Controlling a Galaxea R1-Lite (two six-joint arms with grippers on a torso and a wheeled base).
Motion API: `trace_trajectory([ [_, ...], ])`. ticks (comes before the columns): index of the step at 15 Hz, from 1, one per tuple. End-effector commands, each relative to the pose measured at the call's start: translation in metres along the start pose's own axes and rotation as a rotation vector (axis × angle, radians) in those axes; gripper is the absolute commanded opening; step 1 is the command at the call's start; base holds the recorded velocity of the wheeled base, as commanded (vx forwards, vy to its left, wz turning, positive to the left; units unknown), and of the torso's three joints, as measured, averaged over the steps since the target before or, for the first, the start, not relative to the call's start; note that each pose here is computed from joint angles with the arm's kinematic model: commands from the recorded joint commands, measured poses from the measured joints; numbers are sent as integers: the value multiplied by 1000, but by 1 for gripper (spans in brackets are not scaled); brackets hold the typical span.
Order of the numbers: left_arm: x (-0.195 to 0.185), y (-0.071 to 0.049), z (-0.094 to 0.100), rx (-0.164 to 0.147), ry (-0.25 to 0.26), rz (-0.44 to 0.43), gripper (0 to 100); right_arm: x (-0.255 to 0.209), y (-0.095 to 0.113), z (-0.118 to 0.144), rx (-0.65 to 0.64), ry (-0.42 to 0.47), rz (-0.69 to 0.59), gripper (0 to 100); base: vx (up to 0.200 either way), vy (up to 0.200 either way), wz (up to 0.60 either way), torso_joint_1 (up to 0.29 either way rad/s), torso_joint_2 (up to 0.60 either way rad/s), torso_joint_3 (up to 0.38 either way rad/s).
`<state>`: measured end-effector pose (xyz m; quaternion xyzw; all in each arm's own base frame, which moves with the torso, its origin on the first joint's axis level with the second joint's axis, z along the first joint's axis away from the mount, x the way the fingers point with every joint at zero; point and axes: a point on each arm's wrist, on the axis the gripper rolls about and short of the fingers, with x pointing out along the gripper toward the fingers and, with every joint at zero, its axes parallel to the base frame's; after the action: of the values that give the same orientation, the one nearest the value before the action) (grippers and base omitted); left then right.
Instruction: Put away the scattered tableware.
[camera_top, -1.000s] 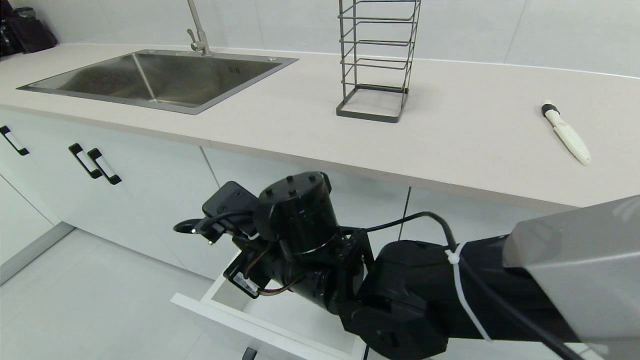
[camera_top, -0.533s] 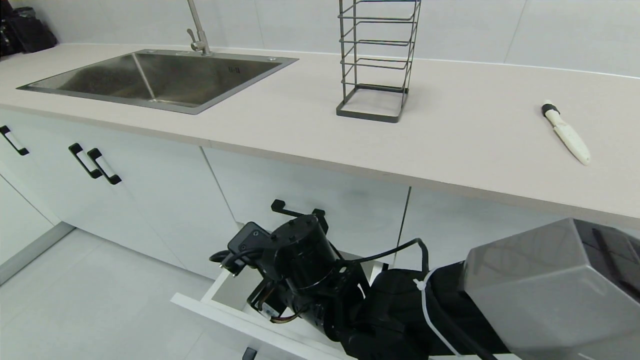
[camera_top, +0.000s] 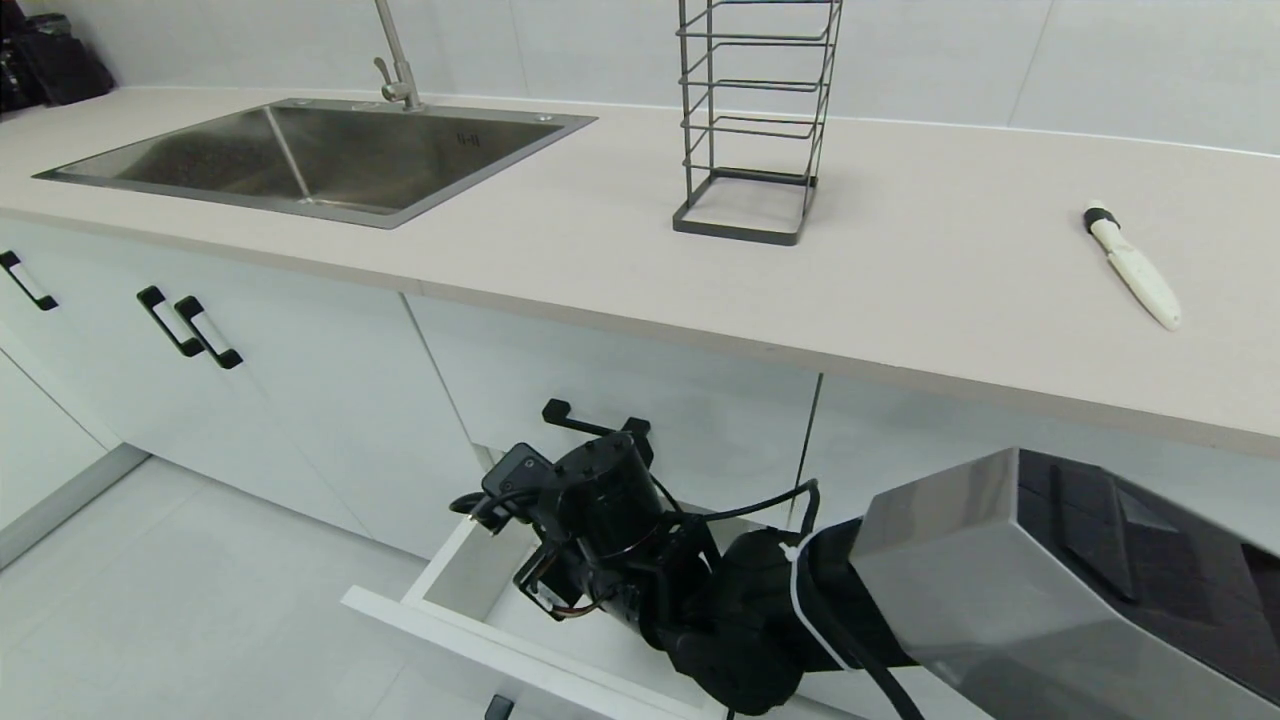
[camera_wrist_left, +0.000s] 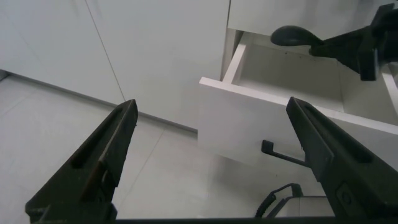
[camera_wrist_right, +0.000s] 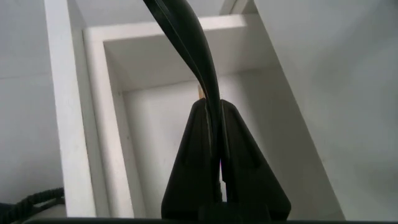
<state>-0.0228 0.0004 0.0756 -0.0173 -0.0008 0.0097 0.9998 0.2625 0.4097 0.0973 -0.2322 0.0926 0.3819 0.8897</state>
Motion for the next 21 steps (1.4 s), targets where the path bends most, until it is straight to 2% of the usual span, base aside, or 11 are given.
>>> trace_trajectory([
  [1,0,0,0,-1,0,1,100,15,-1,-15,-3,30,-8,0,0,0,0,0,0,0],
  [7,0,0,0,-1,0,1,100,27,4,-36,-12,74,-2,0,0,0,0,0,0,0],
  [21,0,0,0,-1,0,1,100,44,-5,-68,-7,148,-17,0,0,0,0,0,0,0],
])
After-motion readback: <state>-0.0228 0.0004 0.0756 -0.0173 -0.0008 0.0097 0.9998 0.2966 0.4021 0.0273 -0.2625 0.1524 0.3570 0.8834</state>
